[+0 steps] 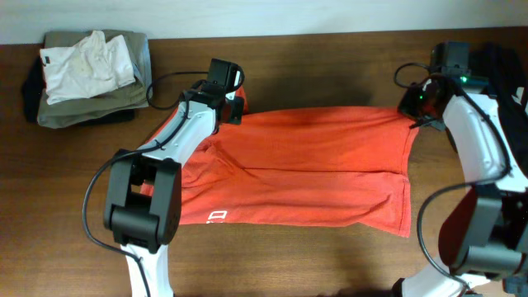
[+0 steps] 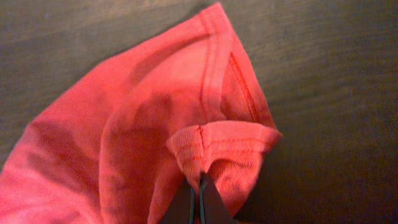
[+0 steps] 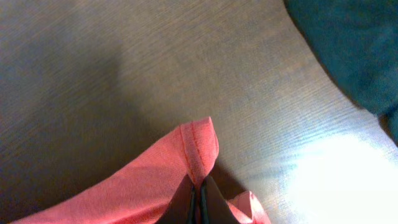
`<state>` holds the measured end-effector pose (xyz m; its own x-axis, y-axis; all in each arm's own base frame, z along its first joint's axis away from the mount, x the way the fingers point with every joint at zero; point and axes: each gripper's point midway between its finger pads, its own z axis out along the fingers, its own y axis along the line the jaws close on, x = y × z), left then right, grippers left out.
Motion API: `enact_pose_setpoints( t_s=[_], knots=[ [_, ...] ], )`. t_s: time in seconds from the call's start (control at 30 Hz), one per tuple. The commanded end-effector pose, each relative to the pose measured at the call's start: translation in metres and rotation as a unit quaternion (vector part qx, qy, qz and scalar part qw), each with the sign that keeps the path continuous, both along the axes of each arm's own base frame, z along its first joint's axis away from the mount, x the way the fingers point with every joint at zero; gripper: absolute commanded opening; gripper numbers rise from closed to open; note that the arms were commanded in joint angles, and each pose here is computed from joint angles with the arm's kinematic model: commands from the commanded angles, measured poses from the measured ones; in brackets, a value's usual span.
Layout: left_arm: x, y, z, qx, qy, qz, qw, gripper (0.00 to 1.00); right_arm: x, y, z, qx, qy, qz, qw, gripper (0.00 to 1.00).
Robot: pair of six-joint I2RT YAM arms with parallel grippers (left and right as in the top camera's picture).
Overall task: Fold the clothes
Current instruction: 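Fold the top half down over the bottom with both grippers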
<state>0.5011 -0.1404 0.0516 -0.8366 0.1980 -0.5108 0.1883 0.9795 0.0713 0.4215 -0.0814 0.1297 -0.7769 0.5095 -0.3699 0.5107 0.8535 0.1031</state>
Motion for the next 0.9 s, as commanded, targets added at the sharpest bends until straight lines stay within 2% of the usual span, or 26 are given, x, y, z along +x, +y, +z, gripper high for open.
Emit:
enact_pose_setpoints(
  t_s=[0.0,0.17,0.37,0.47,0.63,0.67,0.7,0.73,0.77,0.8,0.87],
  knots=[
    [-0.024,0.013,0.045,0.015,0.009,0.003,1.0,0.0,-0.02,0.0,0.009,0.005,0.023,-0.016,1.0,0.04],
    [-0.08,0.031,0.032,0.047,0.122,0.012,0.991,0.0,-0.068,0.011,-0.004,0.032,0.121,-0.039,0.991,0.04],
    [-0.122,0.044,0.024,0.068,0.208,0.027,0.975,0.0,-0.103,0.019,-0.008,0.048,0.191,-0.038,0.98,0.04],
    [-0.14,0.035,0.011,0.04,0.242,0.016,0.969,0.0,-0.118,0.021,-0.016,0.051,0.221,-0.039,0.973,0.04],
    [-0.176,0.044,-0.015,0.052,0.3,0.016,0.952,0.01,-0.135,0.024,-0.038,0.053,0.251,-0.039,0.966,0.04],
    [-0.18,0.046,-0.019,0.055,0.307,0.017,0.95,0.05,-0.139,0.024,-0.045,0.054,0.257,-0.039,0.964,0.1],
    [-0.186,0.047,-0.023,0.057,0.316,0.017,0.947,0.23,-0.141,0.025,-0.051,0.054,0.259,-0.039,0.963,0.23],
    [-0.192,0.047,-0.027,0.054,0.324,0.017,0.944,0.49,-0.144,0.025,-0.055,0.054,0.263,-0.039,0.963,0.32],
    [-0.196,0.046,-0.029,0.05,0.332,0.015,0.942,0.62,-0.147,0.026,-0.058,0.055,0.267,-0.039,0.961,0.58],
    [-0.2,0.047,-0.031,0.049,0.337,0.015,0.94,0.68,-0.149,0.026,-0.059,0.056,0.272,-0.039,0.96,0.75],
    [-0.198,0.046,-0.031,0.049,0.333,0.015,0.941,0.69,-0.15,0.026,-0.06,0.056,0.272,-0.039,0.96,0.89]
  ],
)
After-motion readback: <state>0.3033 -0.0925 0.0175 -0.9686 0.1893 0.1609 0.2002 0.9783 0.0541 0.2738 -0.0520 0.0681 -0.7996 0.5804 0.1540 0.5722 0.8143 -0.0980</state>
